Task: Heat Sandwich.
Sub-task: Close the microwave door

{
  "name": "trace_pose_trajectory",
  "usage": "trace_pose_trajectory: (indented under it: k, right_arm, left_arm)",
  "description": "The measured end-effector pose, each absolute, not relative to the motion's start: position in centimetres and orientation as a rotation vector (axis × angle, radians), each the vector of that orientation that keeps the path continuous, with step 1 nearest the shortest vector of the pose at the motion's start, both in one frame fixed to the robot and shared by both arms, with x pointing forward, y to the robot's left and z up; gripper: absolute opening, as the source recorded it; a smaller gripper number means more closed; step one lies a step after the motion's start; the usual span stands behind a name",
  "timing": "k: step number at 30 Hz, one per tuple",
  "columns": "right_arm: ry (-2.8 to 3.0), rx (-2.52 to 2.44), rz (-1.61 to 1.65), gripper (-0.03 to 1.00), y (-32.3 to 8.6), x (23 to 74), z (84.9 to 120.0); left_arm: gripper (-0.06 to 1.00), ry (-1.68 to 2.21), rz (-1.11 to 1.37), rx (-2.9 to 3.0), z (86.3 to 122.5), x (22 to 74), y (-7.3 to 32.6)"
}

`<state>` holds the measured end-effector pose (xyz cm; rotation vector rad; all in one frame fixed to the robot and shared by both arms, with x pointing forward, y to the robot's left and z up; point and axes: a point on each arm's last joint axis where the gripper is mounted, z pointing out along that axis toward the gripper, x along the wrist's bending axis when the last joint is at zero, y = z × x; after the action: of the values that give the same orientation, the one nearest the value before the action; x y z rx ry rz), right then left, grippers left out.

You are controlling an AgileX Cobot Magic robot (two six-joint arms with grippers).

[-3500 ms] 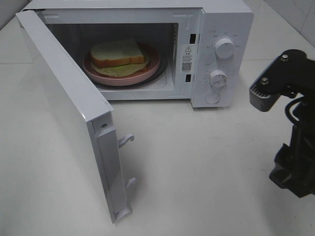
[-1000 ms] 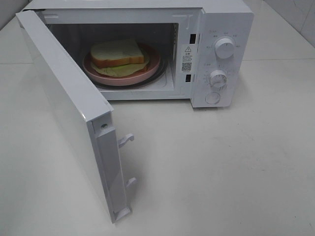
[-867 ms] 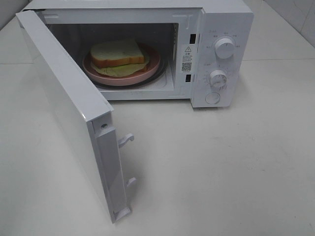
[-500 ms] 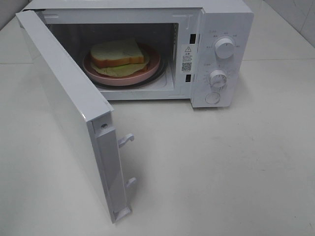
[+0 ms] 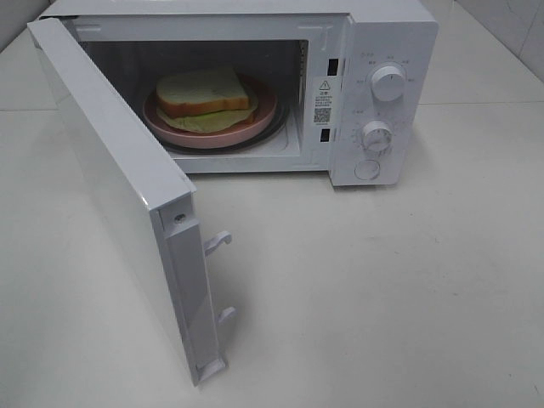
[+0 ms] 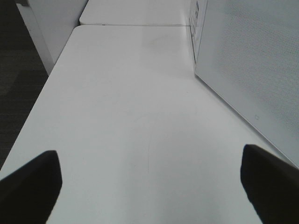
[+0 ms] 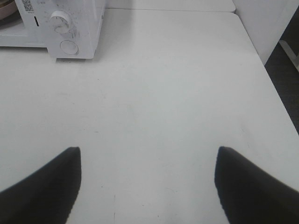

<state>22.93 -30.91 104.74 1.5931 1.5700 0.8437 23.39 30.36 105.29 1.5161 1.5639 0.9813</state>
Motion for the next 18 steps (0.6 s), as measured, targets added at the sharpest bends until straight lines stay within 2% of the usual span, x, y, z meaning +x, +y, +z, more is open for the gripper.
trace_pose_trajectory:
  k: [18]
  right_arm:
    - [1.570, 1.593, 0.844, 0.76, -30.91, 22.93, 104.74]
  left_arm:
    - [0.97, 1.564, 0.981, 1.516, 105.29, 23.39, 30.36]
